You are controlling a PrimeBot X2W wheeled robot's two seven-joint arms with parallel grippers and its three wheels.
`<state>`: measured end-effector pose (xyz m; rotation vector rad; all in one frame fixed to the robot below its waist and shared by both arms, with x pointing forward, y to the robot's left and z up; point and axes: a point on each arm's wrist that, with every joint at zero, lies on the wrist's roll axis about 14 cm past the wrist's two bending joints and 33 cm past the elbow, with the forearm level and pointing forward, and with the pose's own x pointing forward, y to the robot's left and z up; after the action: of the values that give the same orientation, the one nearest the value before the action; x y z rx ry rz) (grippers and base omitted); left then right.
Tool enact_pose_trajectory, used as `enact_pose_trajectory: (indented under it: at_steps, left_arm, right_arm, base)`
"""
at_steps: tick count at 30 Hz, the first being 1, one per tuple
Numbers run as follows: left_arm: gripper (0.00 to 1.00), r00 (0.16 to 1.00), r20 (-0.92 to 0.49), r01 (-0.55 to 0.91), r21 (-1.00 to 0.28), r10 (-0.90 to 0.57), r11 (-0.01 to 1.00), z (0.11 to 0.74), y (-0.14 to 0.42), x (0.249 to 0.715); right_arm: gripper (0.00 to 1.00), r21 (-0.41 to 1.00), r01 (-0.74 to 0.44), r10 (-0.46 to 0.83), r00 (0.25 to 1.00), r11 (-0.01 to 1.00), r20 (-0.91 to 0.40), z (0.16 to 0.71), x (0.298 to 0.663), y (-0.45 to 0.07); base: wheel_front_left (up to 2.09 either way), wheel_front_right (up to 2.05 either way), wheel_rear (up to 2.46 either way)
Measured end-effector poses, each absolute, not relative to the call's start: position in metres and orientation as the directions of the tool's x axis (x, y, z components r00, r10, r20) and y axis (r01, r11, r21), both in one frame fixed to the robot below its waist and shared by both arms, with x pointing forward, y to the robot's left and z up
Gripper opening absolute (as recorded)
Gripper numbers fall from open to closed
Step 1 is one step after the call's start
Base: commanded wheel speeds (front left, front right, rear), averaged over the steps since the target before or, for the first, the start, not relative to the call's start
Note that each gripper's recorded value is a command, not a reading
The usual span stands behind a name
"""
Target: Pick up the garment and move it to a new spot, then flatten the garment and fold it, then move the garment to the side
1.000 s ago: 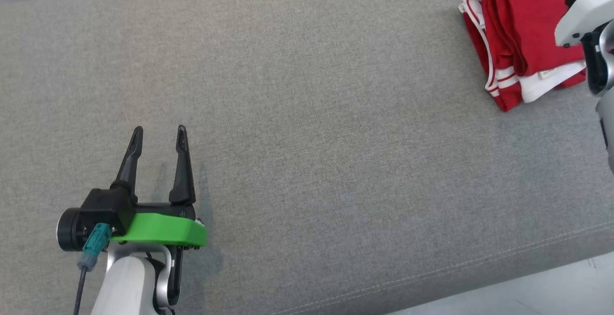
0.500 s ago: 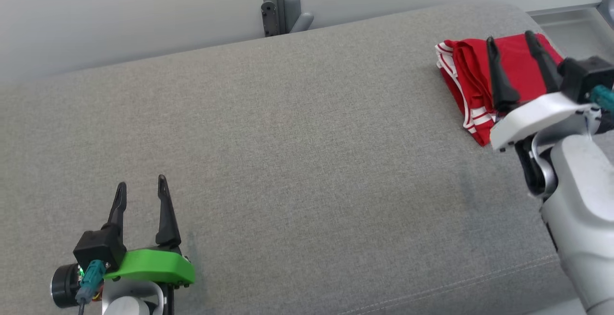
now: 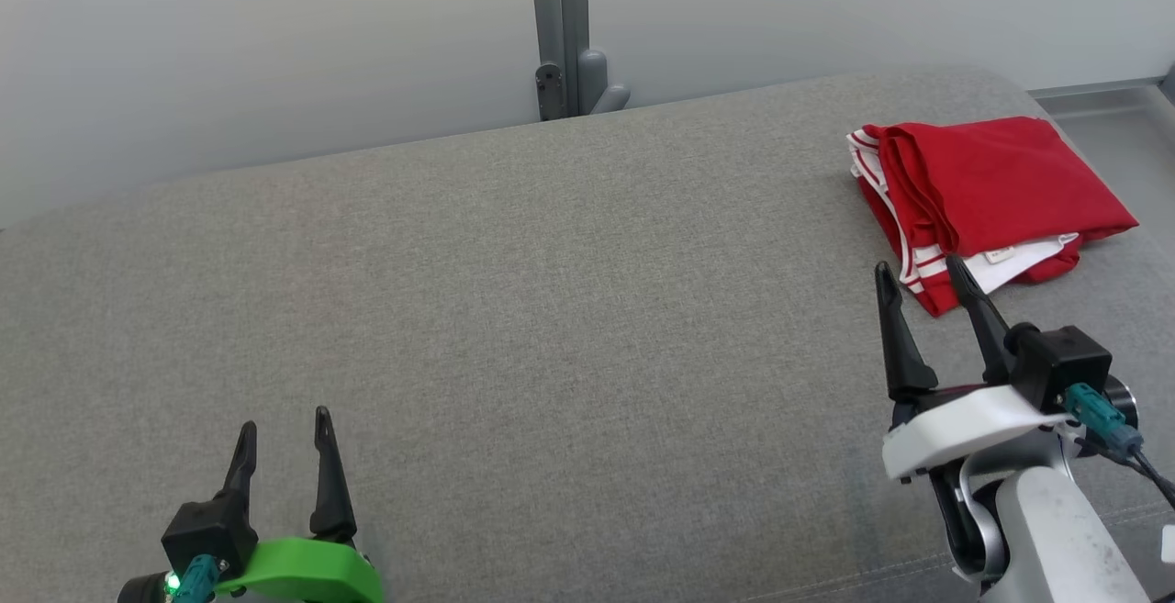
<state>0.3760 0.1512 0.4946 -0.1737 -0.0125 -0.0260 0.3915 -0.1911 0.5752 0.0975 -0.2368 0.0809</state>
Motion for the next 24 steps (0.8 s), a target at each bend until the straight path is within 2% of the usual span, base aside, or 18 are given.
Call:
enact_pose_trajectory:
  at_steps: [9, 24]
  left_arm:
    - [1.00, 1.000, 0.004, 0.012, -0.173, -0.011, 0.985, 0.490, 0.155, 0.360]
    - [1.00, 1.000, 0.011, 0.023, -0.166, -0.021, 0.986, 0.491, 0.151, 0.351]
  right_arm:
    - [1.00, 0.128, -0.079, 0.057, 0.984, 0.989, 0.169, 0.555, 0.369, -0.181]
    - [1.00, 0.154, -0.135, 0.115, 0.985, 0.979, 0.131, 0.539, 0.366, -0.159]
  base:
    - [0.00, 0.00, 0.00]
    - [0.00, 0.00, 0.00]
